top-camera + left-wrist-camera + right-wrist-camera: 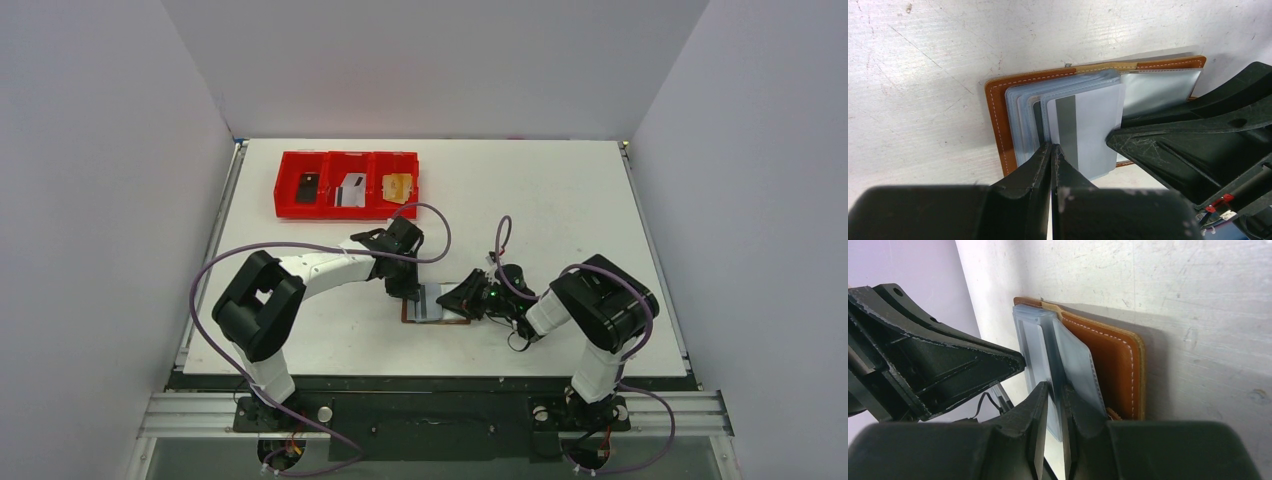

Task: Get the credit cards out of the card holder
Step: Remove the credit card from the card holder.

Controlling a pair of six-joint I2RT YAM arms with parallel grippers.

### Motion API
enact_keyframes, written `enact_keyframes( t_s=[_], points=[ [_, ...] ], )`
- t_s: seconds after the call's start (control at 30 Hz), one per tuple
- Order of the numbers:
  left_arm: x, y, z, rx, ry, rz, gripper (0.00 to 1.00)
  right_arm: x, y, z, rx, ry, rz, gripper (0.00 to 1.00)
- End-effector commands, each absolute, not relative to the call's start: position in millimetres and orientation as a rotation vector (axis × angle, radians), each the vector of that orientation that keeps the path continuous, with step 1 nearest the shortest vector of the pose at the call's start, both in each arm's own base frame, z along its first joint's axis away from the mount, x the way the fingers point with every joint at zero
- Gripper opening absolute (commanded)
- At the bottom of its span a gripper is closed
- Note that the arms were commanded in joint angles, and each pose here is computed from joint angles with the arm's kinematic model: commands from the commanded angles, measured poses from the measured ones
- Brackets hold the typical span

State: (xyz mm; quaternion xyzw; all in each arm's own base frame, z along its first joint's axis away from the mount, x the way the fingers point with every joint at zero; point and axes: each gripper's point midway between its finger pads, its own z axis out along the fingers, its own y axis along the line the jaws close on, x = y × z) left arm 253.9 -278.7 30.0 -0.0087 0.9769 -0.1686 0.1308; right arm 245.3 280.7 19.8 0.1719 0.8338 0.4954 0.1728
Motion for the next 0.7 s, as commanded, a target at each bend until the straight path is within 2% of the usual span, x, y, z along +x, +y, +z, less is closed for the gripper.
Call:
enact_keyframes(
  t_s=[0.0,0.3,0.67],
  points=[
    [243.3,-253.1,3.3,-0.033,2.9,-0.299,0.0,252.9,283.2,30.9,0.458,2.297,1.448,0.11],
    [245.9,-246.6,2.7,-0.06,2.898,-0.275,0.0,254.5,274.6,29.9,0.471,2.295,1.416,0.04],
    [247.7,-240.6,0.8,-0.071,2.906,-0.269,0.0,254.6,263.5,25.2,0.476,2.305,1.366,0.03]
  ],
)
